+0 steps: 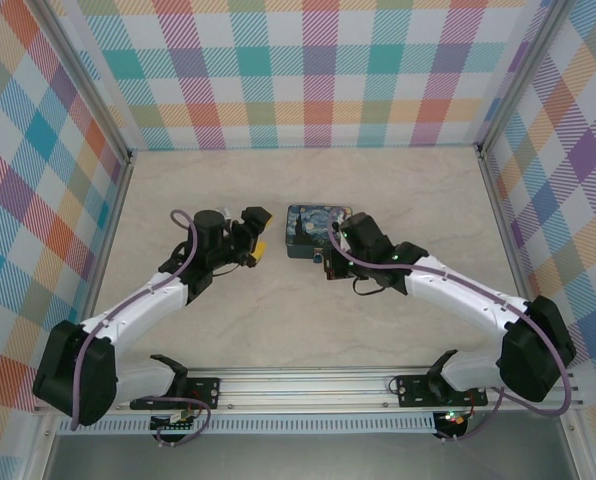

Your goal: Unlock the padlock with the key

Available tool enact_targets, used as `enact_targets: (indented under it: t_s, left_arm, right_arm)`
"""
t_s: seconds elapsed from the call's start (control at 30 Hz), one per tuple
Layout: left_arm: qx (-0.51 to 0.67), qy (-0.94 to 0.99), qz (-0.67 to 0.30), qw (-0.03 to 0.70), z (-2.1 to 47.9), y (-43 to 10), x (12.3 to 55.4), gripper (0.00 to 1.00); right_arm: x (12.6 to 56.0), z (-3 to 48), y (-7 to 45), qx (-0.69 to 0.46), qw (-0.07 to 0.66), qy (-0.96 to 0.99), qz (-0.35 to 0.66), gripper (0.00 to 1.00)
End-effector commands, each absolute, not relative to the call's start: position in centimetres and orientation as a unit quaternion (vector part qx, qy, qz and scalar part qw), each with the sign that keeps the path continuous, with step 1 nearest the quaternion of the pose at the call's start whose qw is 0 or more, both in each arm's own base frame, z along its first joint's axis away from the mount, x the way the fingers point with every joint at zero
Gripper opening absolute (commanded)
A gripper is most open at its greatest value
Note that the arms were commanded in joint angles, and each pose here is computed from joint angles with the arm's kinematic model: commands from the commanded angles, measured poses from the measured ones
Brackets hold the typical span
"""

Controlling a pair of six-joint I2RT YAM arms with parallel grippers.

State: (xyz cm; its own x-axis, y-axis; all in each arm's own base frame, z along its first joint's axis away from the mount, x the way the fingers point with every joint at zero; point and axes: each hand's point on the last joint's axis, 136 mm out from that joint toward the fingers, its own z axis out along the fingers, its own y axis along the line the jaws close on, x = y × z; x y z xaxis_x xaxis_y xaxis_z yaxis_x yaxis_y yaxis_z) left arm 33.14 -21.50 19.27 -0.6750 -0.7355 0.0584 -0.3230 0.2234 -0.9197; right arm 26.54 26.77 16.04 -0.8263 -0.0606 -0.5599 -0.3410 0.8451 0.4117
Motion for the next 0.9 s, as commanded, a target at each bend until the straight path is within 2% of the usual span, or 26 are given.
enact_targets:
  t_s: [0.0, 0.27, 0.57, 0.87]
  left_arm:
    - [-0.401, 0.701, -0.574, 0.134, 21.1, -23.4, 33.4, 0.83]
    - [-0.448, 0.648, -0.614, 0.051, 20.6, -26.2, 33.1, 0.75]
    - [-0.462, 0.628, -0.625, 0.039, 20.4, -27.1, 33.4, 0.70]
    - [-0.472, 0.621, -0.625, 0.035, 19.5, -27.1, 33.7, 0.54]
  right_arm:
    - [29.4, 19.7, 29.1, -0.135, 0.335, 0.889, 0.280, 0.00]
    - [31.8, 22.9, 33.7, -0.157, 0.353, 0.857, 0.343, 0.00]
    - [31.8, 22.5, 35.7, -0.166, 0.333, 0.853, 0.366, 0.00]
    - [30.8, 22.1, 35.1, -0.159, 0.324, 0.857, 0.369, 0.00]
